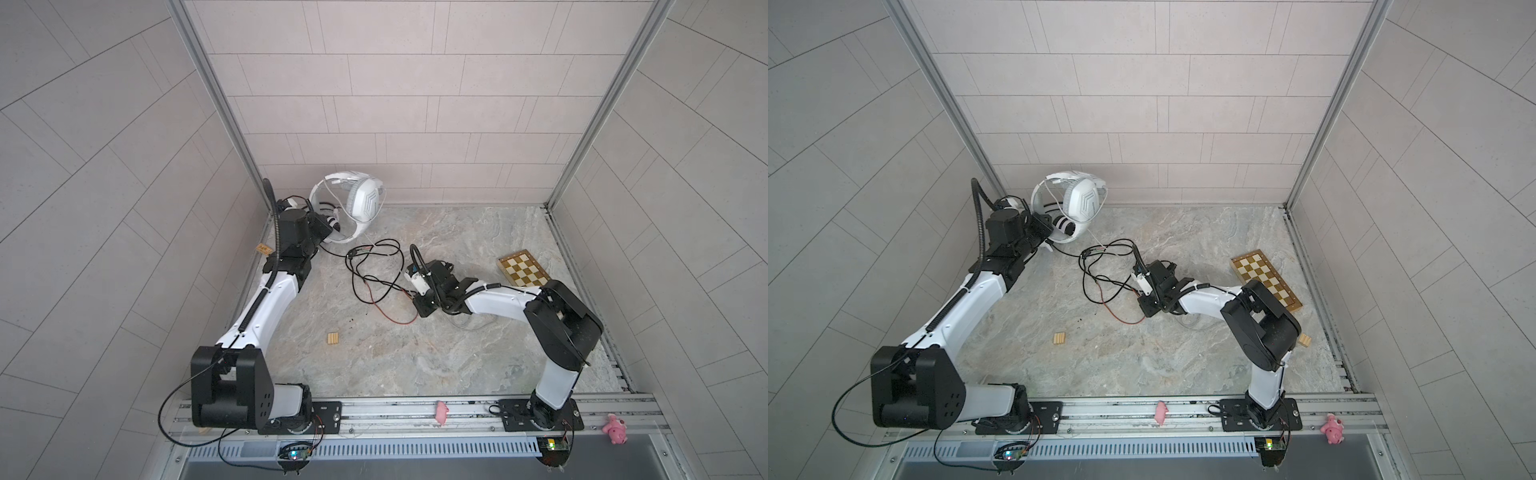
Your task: Wrap the headphones
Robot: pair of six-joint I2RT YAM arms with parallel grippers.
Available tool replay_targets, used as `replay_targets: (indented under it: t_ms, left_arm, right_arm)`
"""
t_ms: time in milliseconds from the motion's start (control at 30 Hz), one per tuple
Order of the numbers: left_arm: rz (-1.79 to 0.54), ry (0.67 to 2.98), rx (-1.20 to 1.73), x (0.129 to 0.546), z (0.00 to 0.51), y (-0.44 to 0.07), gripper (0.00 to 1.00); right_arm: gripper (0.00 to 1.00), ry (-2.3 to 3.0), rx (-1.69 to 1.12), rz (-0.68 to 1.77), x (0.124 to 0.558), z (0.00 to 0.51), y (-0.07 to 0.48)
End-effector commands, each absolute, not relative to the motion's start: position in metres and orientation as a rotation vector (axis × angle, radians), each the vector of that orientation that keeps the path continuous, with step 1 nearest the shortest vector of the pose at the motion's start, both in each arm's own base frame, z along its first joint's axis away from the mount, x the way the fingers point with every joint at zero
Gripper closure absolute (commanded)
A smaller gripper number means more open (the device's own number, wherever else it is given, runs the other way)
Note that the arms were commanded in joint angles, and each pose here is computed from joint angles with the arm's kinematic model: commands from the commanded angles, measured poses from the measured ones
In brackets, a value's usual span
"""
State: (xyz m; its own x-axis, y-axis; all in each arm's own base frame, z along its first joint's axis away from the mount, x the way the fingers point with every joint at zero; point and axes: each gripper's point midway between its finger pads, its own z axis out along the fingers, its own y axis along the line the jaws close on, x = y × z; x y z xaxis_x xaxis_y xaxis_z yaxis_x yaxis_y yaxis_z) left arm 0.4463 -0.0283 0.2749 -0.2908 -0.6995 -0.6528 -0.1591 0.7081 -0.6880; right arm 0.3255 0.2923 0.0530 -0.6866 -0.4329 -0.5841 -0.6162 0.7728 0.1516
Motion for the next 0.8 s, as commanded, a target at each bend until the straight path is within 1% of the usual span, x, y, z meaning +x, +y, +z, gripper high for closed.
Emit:
replay_targets:
  t_ms: [0,100,233,400,467,533,633,700,767]
  left_arm:
    - [-0.665,1.671,-0.63,0.45,0.327,-0.026,1.0]
    - [-0.666,1.68,-0.633,0.451,0.324,-0.027,1.0]
    - [-0.679,1.684,-0.63,0.452,0.323,-0.029,1.0]
    - [-0.677,1.686,-0.637,0.452,0.32,-0.028,1.0]
    - [-0.672,1.691,-0.642,0.454,0.317,-0.028,1.0]
    - [-0.653,1.703,-0.651,0.455,0.311,-0.026,1.0]
    - [-0.604,1.719,-0.673,0.456,0.303,-0.019,1.0]
    - [-0.575,1.725,-0.68,0.456,0.299,-0.014,1.0]
    - [-0.564,1.728,-0.687,0.457,0.297,-0.011,1.0]
  right_arm:
    - [0.98,2.407,-0.799,0.462,0.321,0.074,0.288]
    - [1.0,2.404,-0.801,0.457,0.319,0.077,0.285]
    - [0.98,2.4,-0.804,0.477,0.318,0.081,0.287]
    - [1.0,2.403,-0.836,0.506,0.312,0.089,0.296]
    - [1.0,2.393,-0.895,0.503,0.299,0.096,0.306]
    - [1.0,2.375,-0.977,0.475,0.275,0.1,0.314]
    - [1.0,2.34,-1.009,0.438,0.247,0.107,0.311]
    - [1.0,2.32,-1.012,0.457,0.234,0.116,0.307]
    - [1.0,2.302,-1.017,0.424,0.226,0.125,0.297]
